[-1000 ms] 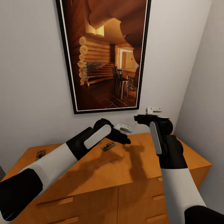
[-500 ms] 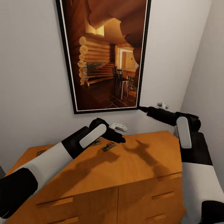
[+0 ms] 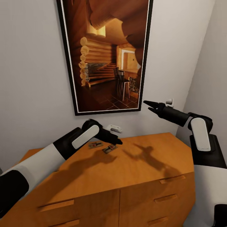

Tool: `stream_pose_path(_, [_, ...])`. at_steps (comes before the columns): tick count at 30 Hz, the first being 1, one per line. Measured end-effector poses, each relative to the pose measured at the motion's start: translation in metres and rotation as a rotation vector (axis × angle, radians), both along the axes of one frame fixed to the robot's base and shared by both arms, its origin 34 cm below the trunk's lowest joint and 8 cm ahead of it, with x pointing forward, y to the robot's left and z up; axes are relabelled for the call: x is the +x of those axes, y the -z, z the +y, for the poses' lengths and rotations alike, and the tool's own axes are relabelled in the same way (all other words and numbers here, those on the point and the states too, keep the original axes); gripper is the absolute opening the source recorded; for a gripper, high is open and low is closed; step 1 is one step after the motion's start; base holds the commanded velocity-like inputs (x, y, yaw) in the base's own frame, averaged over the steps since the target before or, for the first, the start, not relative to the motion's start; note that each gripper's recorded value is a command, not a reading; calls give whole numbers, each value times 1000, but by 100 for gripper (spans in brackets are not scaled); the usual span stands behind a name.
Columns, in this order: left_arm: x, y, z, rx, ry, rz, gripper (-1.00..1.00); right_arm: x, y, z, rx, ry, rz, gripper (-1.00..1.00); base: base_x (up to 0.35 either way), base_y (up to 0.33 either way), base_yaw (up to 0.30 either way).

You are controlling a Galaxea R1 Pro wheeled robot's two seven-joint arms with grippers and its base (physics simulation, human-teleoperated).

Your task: Take the four mousetraps from the cabinet in the bathroom and place them on the bathroom floor. Make sure all four end up on the same floor surface, and ensure that at least two of them are either under or directly next to the same bathroom sink.

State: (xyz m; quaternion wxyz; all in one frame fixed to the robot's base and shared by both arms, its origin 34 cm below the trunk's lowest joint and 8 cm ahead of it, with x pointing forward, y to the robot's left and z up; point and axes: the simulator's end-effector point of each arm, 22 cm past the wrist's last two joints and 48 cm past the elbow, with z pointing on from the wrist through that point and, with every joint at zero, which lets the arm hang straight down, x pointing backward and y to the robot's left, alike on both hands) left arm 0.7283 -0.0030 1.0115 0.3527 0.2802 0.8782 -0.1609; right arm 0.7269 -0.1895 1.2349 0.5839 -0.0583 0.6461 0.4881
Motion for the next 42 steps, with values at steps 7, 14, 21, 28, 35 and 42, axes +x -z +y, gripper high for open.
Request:
stream_pose_path(7, [-5, -9, 3, -55, 54, 21, 100, 4, 6, -2, -29, 24, 8, 100, 0, 0, 0])
stream_pose_path(14, [-7, -13, 4, -69, 74, 21, 100, 7, 10, -4, -53, 46, 14, 100, 0, 0, 0])
stream_pose_path(21, [-5, -14, 5, -55, 75, 6, 100, 8, 11, -5, -60, 51, 15, 100, 0, 0, 0])
stream_pose_path(28, [-3, -13, 8, -45, 72, -1, 100, 8, 12, -5, -62, 52, 14, 100, 0, 0, 0])
stream_pose_path(35, [2, -11, 14, -31, 58, -7, 100, 8, 11, -5, -63, 51, 13, 100, 0, 0, 0])
stream_pose_path(42, [9, -10, 27, 3, 40, -33, 100, 8, 12, -5, -63, 51, 14, 100, 0, 0, 0])
